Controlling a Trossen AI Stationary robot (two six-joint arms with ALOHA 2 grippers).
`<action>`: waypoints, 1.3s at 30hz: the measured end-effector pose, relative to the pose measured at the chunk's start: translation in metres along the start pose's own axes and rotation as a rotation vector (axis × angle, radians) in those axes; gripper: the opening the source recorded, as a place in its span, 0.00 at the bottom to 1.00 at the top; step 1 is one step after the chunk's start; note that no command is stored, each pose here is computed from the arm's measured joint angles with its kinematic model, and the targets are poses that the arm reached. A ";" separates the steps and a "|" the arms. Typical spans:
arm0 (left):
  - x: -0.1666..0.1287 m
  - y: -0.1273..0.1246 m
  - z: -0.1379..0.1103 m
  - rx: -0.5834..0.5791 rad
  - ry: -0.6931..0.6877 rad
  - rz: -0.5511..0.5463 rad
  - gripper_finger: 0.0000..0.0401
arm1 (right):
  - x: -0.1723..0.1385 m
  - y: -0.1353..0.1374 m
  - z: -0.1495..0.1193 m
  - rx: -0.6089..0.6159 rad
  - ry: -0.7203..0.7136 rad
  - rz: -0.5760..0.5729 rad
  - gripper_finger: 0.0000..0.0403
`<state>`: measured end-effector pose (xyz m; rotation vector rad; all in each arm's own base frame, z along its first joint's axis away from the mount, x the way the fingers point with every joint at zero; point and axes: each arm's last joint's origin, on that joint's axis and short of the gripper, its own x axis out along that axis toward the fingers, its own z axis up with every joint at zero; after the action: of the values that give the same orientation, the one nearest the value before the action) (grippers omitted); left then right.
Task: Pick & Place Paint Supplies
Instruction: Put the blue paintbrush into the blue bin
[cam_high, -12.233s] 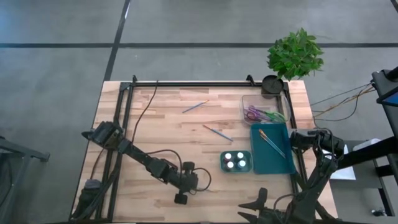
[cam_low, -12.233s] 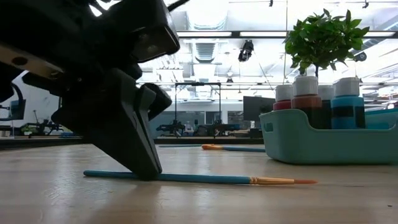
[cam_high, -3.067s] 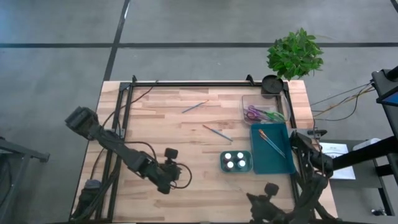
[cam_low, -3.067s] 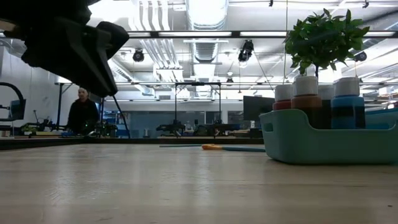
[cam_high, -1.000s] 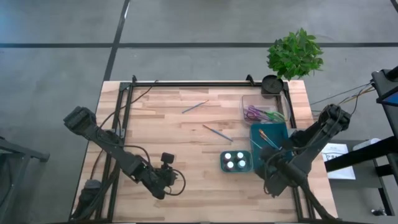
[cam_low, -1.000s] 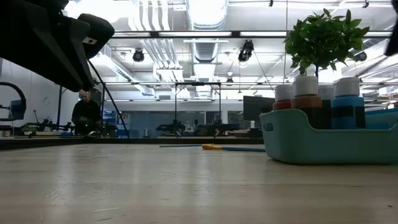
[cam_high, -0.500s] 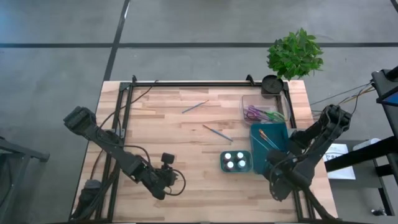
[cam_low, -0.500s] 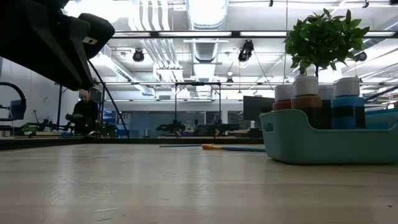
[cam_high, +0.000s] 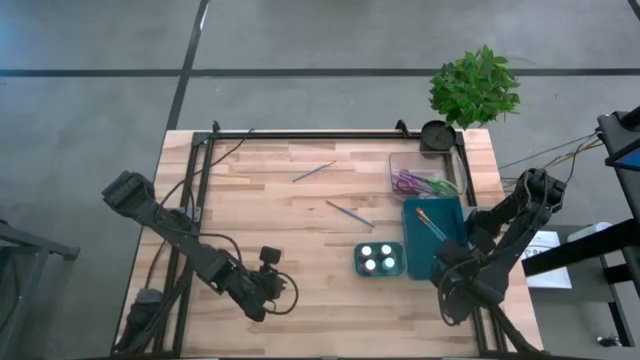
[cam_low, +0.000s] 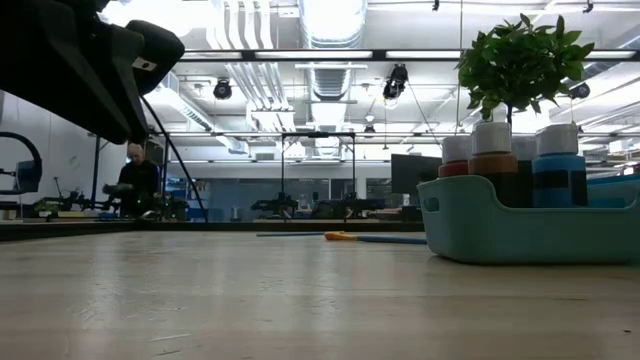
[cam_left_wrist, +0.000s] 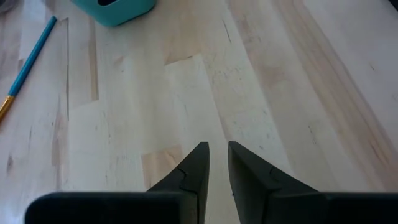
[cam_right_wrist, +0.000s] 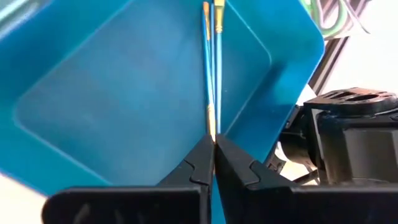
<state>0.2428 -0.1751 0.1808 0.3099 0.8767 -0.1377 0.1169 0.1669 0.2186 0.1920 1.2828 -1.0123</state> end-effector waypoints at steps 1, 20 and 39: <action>0.000 0.000 0.000 0.000 0.000 0.000 0.17 | -0.002 0.000 0.000 -0.004 0.002 0.007 0.02; 0.000 -0.001 0.001 -0.003 -0.003 -0.031 0.17 | -0.017 0.002 0.002 -0.140 0.020 0.067 0.28; -0.003 0.002 0.002 0.046 -0.025 0.035 0.17 | -0.166 -0.026 0.052 -0.146 -0.918 0.563 0.64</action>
<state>0.2430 -0.1738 0.1851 0.3654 0.8440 -0.1293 0.1450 0.2052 0.3883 -0.0361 0.4062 -0.4084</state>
